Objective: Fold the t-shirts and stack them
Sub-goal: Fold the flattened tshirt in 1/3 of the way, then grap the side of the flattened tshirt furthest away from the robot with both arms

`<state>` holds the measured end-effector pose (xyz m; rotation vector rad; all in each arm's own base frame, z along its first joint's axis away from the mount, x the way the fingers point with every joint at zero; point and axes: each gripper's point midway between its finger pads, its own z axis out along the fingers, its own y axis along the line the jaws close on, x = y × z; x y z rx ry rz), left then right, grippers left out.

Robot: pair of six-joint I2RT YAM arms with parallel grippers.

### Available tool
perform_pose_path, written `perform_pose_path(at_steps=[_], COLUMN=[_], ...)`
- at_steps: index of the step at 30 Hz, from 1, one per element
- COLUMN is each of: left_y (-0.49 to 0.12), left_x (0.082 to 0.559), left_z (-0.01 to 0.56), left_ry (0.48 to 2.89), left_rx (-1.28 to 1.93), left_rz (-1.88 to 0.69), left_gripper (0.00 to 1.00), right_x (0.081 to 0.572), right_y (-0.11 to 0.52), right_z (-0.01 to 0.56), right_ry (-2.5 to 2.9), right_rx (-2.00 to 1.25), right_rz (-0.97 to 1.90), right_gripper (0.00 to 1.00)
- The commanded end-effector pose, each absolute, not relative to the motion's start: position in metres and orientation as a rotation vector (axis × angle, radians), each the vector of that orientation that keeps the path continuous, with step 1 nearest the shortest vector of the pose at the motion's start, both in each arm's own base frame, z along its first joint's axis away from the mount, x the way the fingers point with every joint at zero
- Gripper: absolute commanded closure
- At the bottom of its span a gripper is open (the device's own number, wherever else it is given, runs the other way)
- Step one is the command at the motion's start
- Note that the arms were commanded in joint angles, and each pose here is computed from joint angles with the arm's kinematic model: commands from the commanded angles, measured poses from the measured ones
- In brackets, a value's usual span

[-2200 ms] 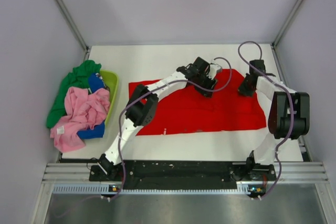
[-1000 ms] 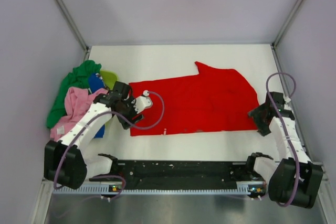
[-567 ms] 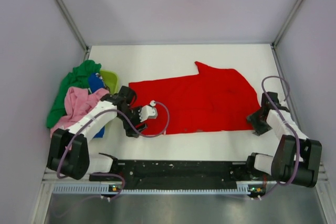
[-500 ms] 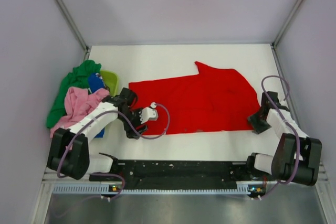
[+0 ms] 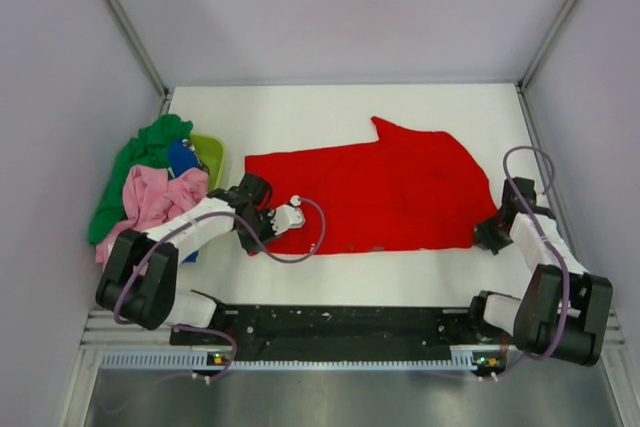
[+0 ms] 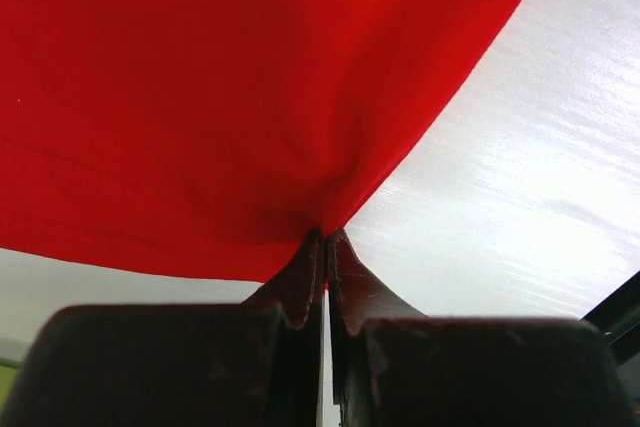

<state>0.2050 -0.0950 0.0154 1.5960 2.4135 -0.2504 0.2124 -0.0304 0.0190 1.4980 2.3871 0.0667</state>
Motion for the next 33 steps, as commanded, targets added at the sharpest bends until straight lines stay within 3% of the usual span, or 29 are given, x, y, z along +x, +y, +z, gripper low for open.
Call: perform_pose_path(at_steps=[1, 13, 16, 18, 21, 22, 28, 33], left_y=[-0.083, -0.083, -0.087, -0.093, -0.101, -0.102, -0.09, -0.069], left_x=[0.18, 0.13, 0.129, 0.139, 0.174, 0.191, 0.307, 0.378], left_z=[0.005, 0.042, 0.051, 0.059, 0.079, 0.086, 0.125, 0.126], left_ry=[2.468, 2.434, 2.425, 2.409, 2.412, 2.424, 2.492, 2.555], left_rx=[1.616, 1.768, 1.782, 1.76, 1.654, 1.582, 1.09, 0.784], left_rz=[-0.259, -0.48, -0.524, -0.525, -0.458, -0.43, -0.358, -0.387], left_gripper=[1.0, 1.0, 0.68, 0.55, 0.4, 0.39, 0.38, 0.39], right_x=[0.197, 0.152, 0.149, 0.157, 0.186, 0.198, 0.291, 0.385], right_y=[-0.032, -0.027, -0.025, -0.024, -0.029, -0.029, -0.011, 0.05], right_z=[0.033, 0.056, 0.06, 0.071, 0.101, 0.114, 0.207, 0.234], right_ry=[2.326, 2.26, 2.259, 2.25, 2.204, 2.189, 2.054, 2.166], right_rx=[1.566, 1.715, 1.725, 1.686, 1.534, 1.461, 0.901, 0.444], right_rz=[0.065, -0.003, 0.0, 0.043, 0.128, 0.161, 0.251, 0.247], right_gripper=[1.0, 1.0, 0.99, 0.74, 0.5, 0.44, 0.19, 0.19])
